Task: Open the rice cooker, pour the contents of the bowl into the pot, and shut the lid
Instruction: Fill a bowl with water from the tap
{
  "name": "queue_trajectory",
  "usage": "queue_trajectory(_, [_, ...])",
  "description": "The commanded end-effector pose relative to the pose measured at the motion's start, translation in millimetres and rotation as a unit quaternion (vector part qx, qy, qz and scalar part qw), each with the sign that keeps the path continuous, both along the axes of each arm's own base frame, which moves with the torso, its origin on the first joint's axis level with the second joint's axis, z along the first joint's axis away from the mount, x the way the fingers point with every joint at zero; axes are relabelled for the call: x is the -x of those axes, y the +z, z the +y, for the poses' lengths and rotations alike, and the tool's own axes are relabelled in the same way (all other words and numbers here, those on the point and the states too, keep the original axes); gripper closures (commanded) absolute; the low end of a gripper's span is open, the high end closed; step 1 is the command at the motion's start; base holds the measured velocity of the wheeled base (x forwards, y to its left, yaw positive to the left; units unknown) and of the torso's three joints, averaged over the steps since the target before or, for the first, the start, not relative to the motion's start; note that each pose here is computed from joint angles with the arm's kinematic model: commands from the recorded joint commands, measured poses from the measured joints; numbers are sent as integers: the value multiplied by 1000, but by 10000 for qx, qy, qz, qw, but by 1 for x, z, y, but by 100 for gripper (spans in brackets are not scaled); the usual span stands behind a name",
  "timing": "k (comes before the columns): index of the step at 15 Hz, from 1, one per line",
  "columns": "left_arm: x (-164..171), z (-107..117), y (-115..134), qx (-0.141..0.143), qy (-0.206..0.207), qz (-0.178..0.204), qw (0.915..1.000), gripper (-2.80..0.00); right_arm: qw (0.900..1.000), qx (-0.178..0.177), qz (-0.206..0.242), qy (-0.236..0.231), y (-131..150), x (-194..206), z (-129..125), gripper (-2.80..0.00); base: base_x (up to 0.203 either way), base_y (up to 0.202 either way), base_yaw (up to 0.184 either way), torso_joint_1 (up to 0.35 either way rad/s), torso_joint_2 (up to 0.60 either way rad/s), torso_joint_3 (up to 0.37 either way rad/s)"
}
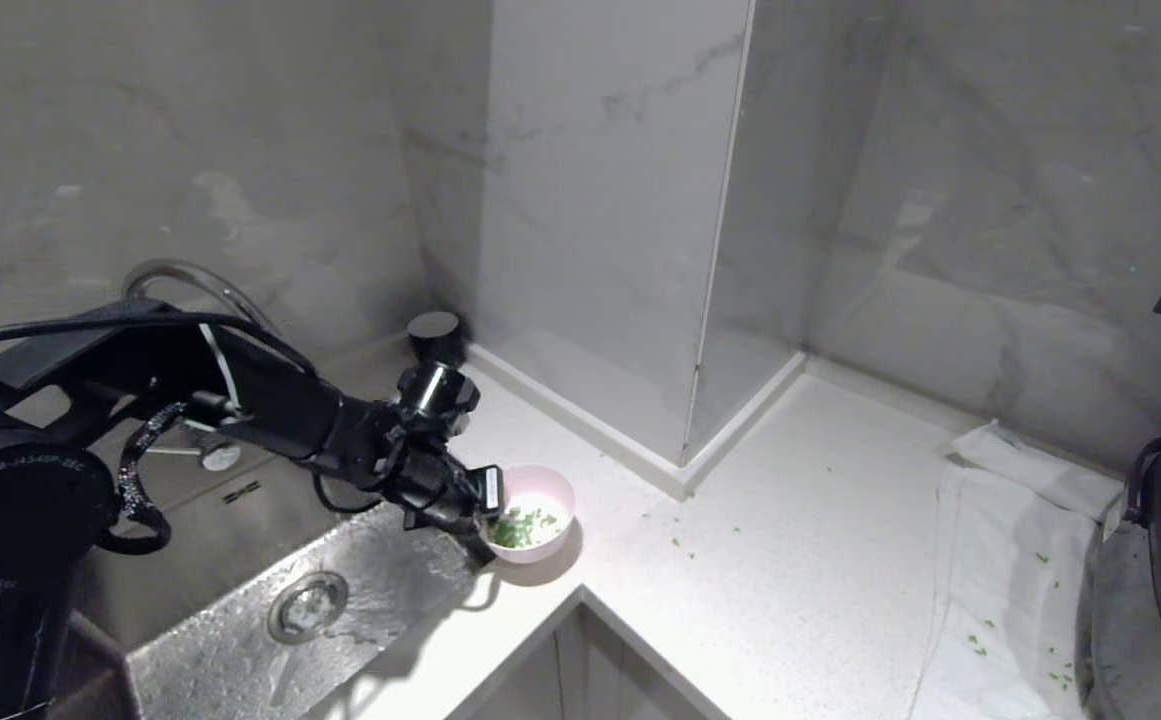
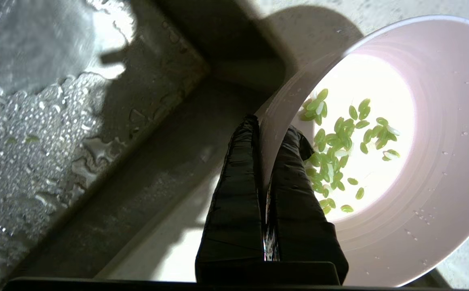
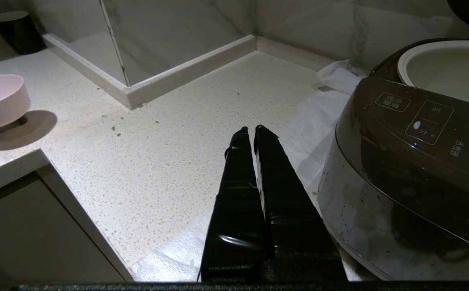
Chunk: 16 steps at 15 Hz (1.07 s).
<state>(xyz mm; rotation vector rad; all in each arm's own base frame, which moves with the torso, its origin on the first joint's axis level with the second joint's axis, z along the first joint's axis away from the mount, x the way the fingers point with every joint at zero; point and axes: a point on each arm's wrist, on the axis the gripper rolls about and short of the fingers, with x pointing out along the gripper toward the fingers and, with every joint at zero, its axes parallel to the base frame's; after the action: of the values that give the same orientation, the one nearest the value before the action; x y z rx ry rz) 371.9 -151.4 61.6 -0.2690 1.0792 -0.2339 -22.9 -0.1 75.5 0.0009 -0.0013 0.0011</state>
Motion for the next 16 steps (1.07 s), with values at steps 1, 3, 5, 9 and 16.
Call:
queue_trajectory(1, [8,23,12,5,247,-14,9997,0,10000,4,6,2,0,0,0,0,0,0,0,0,0,0])
queue_trajectory(3, [8,45,18,19,511,-44,9987,0,10000,4,6,2,0,0,0,0,0,0,0,0,0,0])
queue_trajectory(5, [8,68,22,-2,771,-63,9970,0,10000,-3,6,2,0,0,0,0,0,0,0,0,0,0])
queue_trajectory(9, [2,121,20,-91,1278,-49,9917,0,10000,-3,6,2,0,0,0,0,0,0,0,0,0,0])
queue_trajectory(16, [-15,184,5,-136,1793,-215,9835,0,10000,3,6,2,0,0,0,0,0,0,0,0,0,0])
